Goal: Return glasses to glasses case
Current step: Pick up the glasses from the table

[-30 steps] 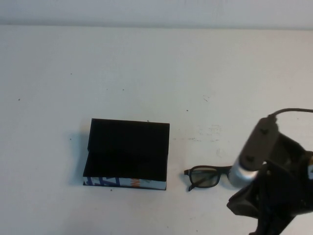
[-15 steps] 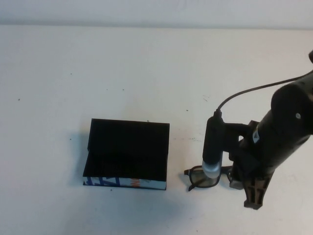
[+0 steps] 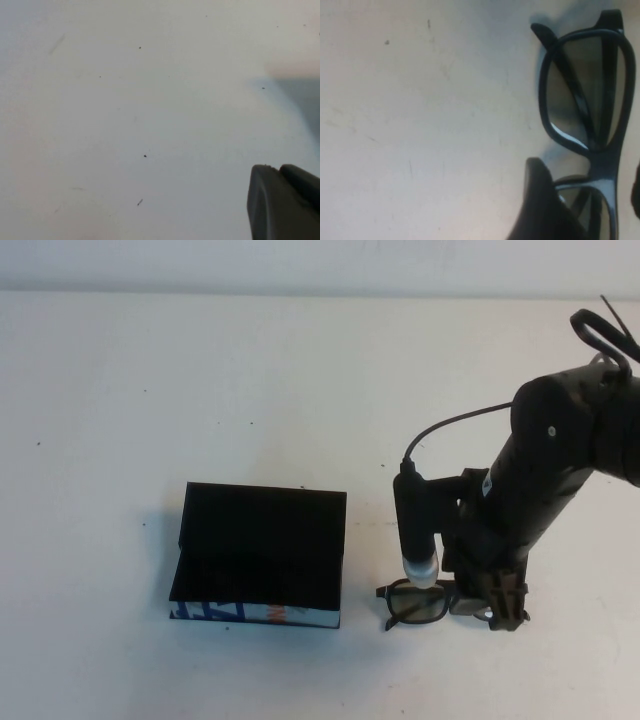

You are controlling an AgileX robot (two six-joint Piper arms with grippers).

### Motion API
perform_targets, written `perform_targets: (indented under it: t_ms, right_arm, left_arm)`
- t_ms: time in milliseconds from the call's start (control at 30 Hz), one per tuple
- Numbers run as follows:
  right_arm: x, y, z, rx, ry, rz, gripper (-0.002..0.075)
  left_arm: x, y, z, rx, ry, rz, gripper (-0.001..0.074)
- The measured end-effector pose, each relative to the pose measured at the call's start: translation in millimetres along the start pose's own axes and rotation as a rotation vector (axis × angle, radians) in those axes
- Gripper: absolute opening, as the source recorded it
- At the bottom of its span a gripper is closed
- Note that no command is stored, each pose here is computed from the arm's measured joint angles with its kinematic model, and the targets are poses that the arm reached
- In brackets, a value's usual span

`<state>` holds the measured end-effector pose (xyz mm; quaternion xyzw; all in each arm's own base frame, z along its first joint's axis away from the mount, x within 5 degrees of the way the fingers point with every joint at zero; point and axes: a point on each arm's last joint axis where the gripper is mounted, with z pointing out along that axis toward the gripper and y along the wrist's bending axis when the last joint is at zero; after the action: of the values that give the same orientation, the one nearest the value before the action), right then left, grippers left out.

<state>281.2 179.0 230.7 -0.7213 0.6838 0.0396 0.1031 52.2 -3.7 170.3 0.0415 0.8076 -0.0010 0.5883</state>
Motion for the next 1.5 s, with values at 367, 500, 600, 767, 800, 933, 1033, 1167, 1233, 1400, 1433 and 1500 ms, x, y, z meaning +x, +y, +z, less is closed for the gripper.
perform_targets:
  t_ms: [367,500,600,767,800,933,1033,1167,1233,1400,1433,1500]
  right_arm:
    - [5.3,-14.5,16.4,-0.04,0.007,0.015,0.034]
    - [8.9,-17.7,23.7,-0.055,0.02,0.023,0.034]
    - [8.2,-20.6,26.6,-0.057,0.023,0.015,0.034]
    - [8.4,-22.0,31.7,-0.068,0.029,0.01,0.0341]
    - [8.5,-22.2,33.2,-0.072,0.031,0.01,0.0341]
    - [9.1,-22.6,38.1,-0.084,0.036,0.011,0.0341]
    - [9.3,-22.8,40.0,-0.089,0.039,0.011,0.0341]
    - [9.3,-22.8,40.0,-0.089,0.039,0.011,0.0341]
    - [9.3,-22.8,40.0,-0.089,0.039,0.011,0.0335]
    - [9.6,-22.9,40.0,-0.088,0.042,0.009,0.0288]
    - [9.8,-22.9,40.0,-0.087,0.044,0.007,0.0278]
    - [10.3,-23.1,40.0,-0.085,0.049,0.003,0.0262]
  left_arm:
    - [0.0,0.0,0.0,0.0,0.0,0.0,-0.0004]
    - [0.0,0.0,0.0,0.0,0.0,0.0,-0.0004]
    - [0.0,0.0,0.0,0.0,0.0,0.0,-0.0004]
    - [0.0,0.0,0.0,0.0,0.0,0.0,-0.0004]
    - [0.0,0.0,0.0,0.0,0.0,0.0,-0.0004]
    - [0.0,0.0,0.0,0.0,0.0,0.0,-0.0004]
    - [0.0,0.0,0.0,0.0,0.0,0.0,-0.0004]
    - [0.0,0.0,0.0,0.0,0.0,0.0,-0.0004]
    - [0.0,0.0,0.0,0.0,0.0,0.0,-0.0004]
    - [0.0,0.0,0.0,0.0,0.0,0.0,-0.0004]
    - [0.0,0.0,0.0,0.0,0.0,0.0,-0.0004]
    - [0.0,0.0,0.0,0.0,0.0,0.0,-0.0004]
